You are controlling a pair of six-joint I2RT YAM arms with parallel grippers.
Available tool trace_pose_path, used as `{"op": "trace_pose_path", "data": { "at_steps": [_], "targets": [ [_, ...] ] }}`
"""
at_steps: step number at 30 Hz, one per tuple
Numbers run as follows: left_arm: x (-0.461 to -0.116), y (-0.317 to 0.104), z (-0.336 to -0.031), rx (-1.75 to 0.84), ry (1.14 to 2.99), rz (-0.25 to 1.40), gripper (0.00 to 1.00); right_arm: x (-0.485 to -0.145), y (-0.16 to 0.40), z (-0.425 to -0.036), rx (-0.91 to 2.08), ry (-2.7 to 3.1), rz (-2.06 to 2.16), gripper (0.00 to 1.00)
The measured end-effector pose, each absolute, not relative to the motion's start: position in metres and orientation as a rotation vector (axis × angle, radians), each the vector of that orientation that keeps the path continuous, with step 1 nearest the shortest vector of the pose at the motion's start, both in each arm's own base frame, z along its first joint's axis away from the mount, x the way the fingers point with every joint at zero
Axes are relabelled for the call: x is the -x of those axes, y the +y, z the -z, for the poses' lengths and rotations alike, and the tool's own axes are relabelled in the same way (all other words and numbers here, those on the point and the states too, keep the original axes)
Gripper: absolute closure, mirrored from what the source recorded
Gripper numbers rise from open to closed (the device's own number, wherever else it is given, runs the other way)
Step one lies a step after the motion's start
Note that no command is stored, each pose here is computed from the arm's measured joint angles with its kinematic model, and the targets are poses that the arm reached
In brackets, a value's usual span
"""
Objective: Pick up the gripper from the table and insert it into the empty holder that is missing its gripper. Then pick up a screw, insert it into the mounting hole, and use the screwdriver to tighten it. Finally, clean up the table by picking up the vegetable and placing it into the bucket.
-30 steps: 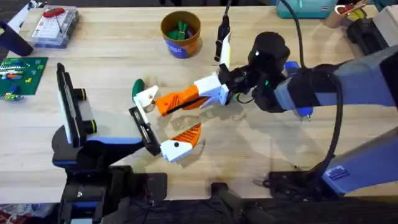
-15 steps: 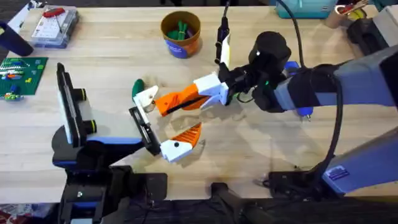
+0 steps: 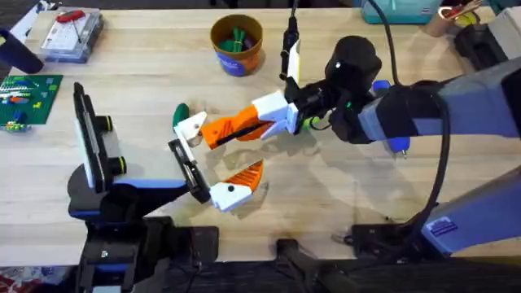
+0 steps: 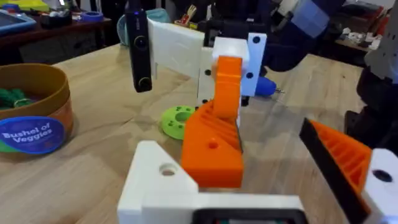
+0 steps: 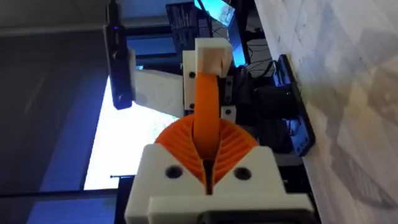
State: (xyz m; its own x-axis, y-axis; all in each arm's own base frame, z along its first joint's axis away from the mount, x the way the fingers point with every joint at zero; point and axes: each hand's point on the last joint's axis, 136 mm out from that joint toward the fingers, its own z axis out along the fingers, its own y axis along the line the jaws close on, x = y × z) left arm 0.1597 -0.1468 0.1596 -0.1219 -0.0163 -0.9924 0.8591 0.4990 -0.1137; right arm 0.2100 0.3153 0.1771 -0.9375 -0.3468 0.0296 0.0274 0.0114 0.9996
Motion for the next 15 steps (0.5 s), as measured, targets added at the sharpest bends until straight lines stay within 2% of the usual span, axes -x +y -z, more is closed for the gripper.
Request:
{"op": "trace_pose_path", "data": {
  "at_steps": [15],
  "targets": [
    [-0.1597, -0.1468, -0.1596, -0.764, 1.511, 0.888, 0.014, -0.2072, 0.3173, -0.1745, -0.321, -2.018, 1.989, 0.982]
  ]
}}
